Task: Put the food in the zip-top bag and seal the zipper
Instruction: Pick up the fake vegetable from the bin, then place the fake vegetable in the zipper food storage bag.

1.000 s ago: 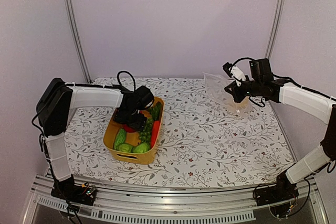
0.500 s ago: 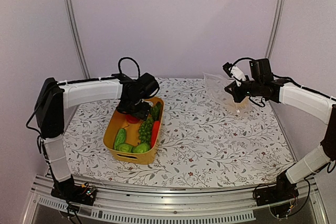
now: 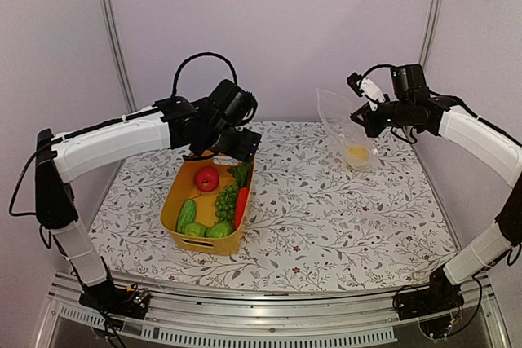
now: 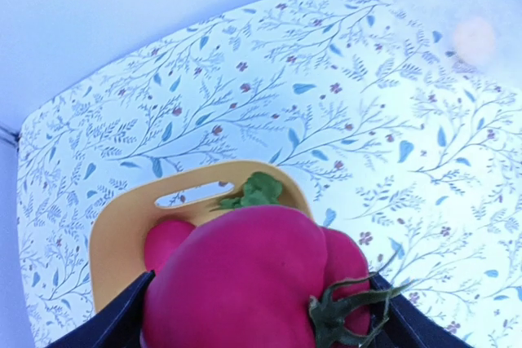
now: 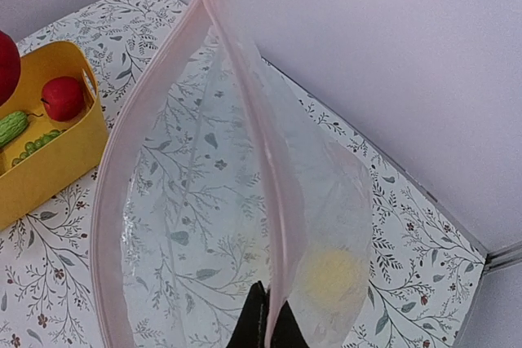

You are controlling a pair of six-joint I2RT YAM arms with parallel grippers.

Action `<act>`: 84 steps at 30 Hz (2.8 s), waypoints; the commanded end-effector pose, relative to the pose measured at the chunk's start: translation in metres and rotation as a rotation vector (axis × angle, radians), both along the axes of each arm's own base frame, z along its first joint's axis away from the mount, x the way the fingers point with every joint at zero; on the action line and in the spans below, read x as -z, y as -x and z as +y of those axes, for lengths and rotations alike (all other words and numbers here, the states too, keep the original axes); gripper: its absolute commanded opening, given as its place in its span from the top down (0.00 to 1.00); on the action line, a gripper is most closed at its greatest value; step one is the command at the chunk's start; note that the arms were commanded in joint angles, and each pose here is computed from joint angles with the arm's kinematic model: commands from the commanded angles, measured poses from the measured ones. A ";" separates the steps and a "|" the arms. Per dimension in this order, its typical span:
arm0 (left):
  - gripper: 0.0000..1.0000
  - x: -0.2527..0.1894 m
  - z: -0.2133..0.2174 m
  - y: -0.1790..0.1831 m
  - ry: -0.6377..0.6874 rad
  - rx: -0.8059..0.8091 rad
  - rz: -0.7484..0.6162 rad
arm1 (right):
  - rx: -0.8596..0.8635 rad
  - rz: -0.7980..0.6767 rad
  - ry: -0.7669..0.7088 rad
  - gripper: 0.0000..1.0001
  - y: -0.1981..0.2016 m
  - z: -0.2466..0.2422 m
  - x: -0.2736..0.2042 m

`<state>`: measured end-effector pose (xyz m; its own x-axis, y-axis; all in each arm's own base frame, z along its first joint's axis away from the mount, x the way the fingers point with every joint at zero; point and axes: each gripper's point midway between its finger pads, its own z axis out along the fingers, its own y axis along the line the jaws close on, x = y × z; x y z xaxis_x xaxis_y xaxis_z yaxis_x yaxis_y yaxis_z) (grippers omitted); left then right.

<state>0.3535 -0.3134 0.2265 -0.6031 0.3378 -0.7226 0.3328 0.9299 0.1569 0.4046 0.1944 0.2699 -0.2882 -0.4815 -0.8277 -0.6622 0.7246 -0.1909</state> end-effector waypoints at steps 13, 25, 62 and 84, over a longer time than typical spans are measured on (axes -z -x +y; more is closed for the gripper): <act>0.29 -0.151 -0.142 0.076 0.555 0.504 -0.375 | -0.064 0.106 0.059 1.00 0.016 0.008 -0.009; 0.28 -0.149 -0.199 0.040 0.673 0.437 -0.382 | -0.073 0.156 -0.025 1.00 0.019 0.018 -0.018; 0.00 -0.107 -0.199 -0.027 0.403 0.209 -0.507 | -0.034 0.199 -0.107 1.00 0.029 0.018 -0.035; 0.00 -0.111 -0.108 0.051 0.460 0.309 -0.534 | 0.139 0.096 -0.079 1.00 -0.023 -0.038 -0.042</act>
<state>0.3073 -0.4369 0.3609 -0.0408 -0.0212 -0.9989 0.6073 0.7934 -0.0417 0.4124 0.1644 0.2936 -0.4738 -0.3754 -0.7966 -0.5985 0.8009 -0.0214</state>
